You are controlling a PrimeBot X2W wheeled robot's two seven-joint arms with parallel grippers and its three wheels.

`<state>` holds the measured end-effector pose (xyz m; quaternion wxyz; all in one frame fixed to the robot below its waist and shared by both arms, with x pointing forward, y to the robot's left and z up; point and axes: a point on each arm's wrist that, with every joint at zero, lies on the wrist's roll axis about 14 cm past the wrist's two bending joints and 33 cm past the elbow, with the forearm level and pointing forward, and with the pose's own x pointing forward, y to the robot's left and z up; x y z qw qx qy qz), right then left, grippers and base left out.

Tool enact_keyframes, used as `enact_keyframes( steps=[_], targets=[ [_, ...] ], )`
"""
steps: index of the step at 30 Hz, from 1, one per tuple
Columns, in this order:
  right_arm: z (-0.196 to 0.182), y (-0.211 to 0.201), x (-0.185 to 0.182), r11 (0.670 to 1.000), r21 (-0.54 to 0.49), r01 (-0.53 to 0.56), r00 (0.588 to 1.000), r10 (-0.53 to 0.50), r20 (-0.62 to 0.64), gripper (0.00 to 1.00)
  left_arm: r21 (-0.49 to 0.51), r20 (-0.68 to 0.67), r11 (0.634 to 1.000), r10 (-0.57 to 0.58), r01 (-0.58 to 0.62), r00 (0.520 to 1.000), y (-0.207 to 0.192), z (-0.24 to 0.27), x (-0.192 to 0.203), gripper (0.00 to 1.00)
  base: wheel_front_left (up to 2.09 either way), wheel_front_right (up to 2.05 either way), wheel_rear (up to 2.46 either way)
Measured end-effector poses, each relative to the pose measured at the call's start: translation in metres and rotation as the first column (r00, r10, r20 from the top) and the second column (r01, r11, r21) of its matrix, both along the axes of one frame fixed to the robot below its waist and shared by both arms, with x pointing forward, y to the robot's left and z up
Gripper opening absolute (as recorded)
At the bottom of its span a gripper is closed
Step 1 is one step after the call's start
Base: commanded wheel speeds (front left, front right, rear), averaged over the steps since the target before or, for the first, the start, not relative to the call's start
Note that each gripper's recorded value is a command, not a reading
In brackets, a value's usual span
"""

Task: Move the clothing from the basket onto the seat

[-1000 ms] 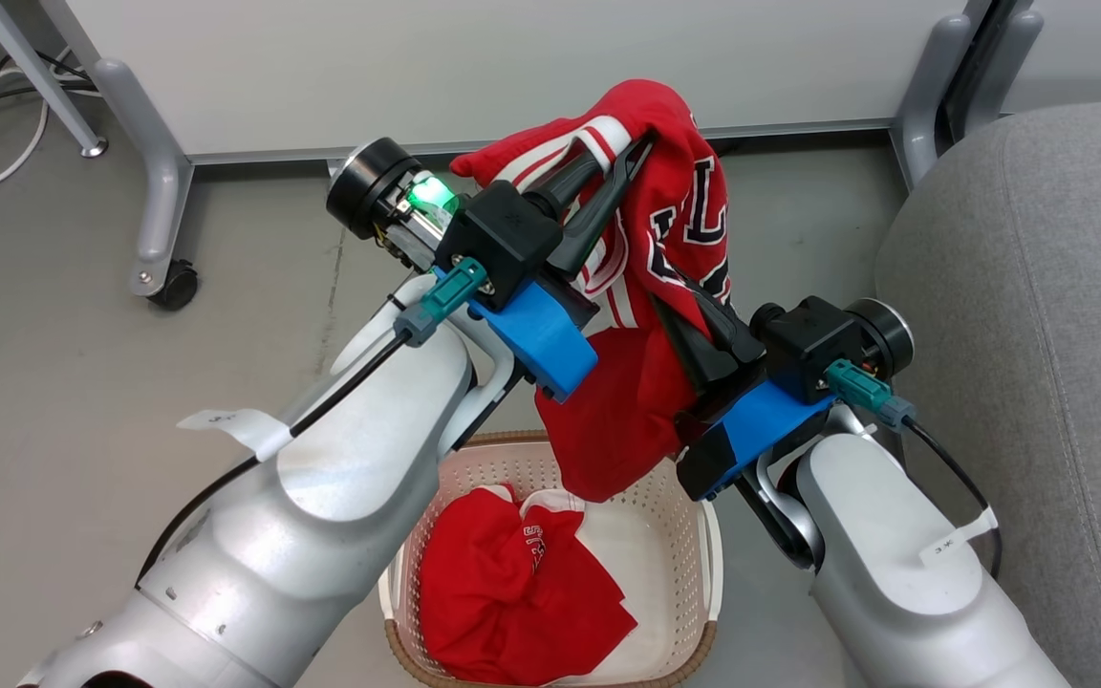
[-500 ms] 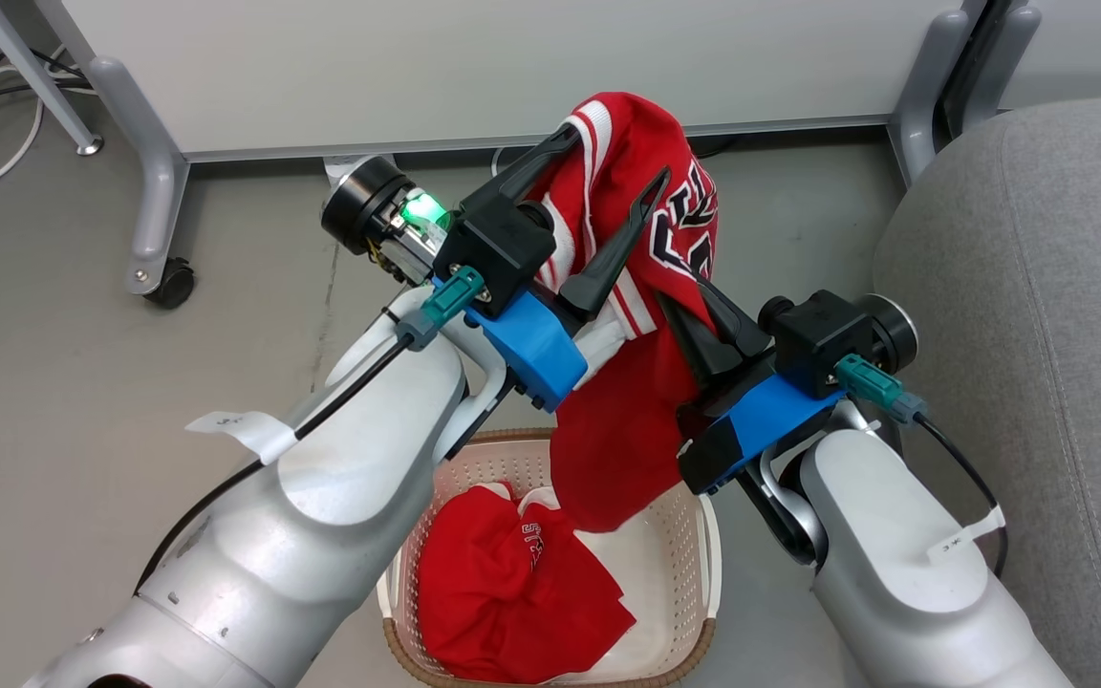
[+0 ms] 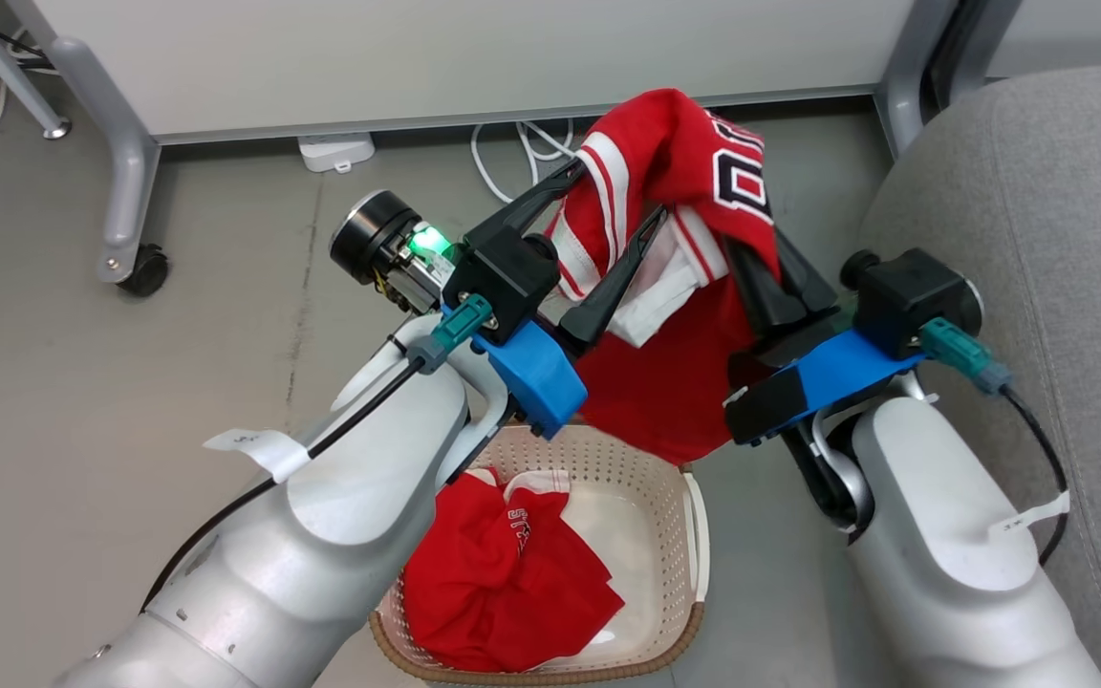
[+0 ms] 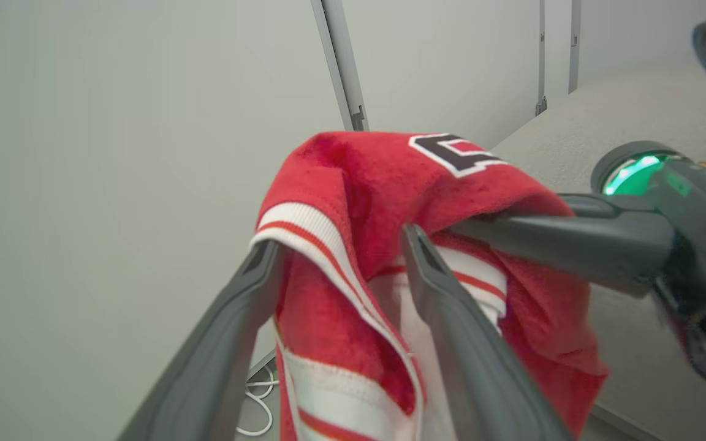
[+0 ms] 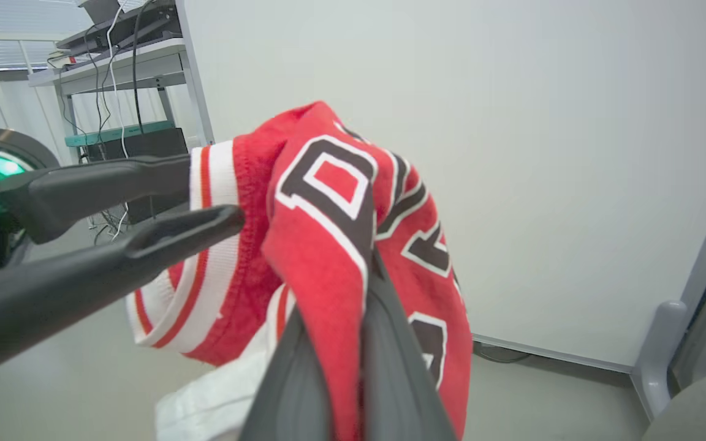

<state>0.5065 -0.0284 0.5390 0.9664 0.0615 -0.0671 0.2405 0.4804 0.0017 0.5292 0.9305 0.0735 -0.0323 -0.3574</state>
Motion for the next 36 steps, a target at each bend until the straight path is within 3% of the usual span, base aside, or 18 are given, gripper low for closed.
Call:
enact_keyframes(
  steps=[10,19,29,36],
  targets=[
    [0.013,-0.055,0.006,0.989,0.032,0.144,0.989,-0.145,0.040,0.00,0.005,-0.049,0.999,-0.051,0.051,0.998,-0.015,-0.026,-0.001,1.00,0.00,0.00,0.00],
    [0.016,-0.102,-0.006,0.966,0.018,0.259,0.964,-0.259,0.063,0.00,-0.032,-0.033,0.988,-0.155,0.154,0.987,-0.052,-0.026,-0.006,1.00,0.00,0.00,0.00],
    [0.011,-0.162,-0.032,0.914,-0.011,0.406,0.912,-0.405,0.061,0.00,-0.070,-0.041,0.952,-0.301,0.298,0.953,-0.105,-0.033,-0.021,1.00,0.00,0.00,0.00],
    [0.001,-0.202,-0.062,0.860,-0.040,0.509,0.861,-0.508,0.035,0.00,-0.095,-0.039,0.918,-0.390,0.385,0.920,-0.136,-0.034,-0.037,1.00,0.00,0.00,0.00]
  ],
)
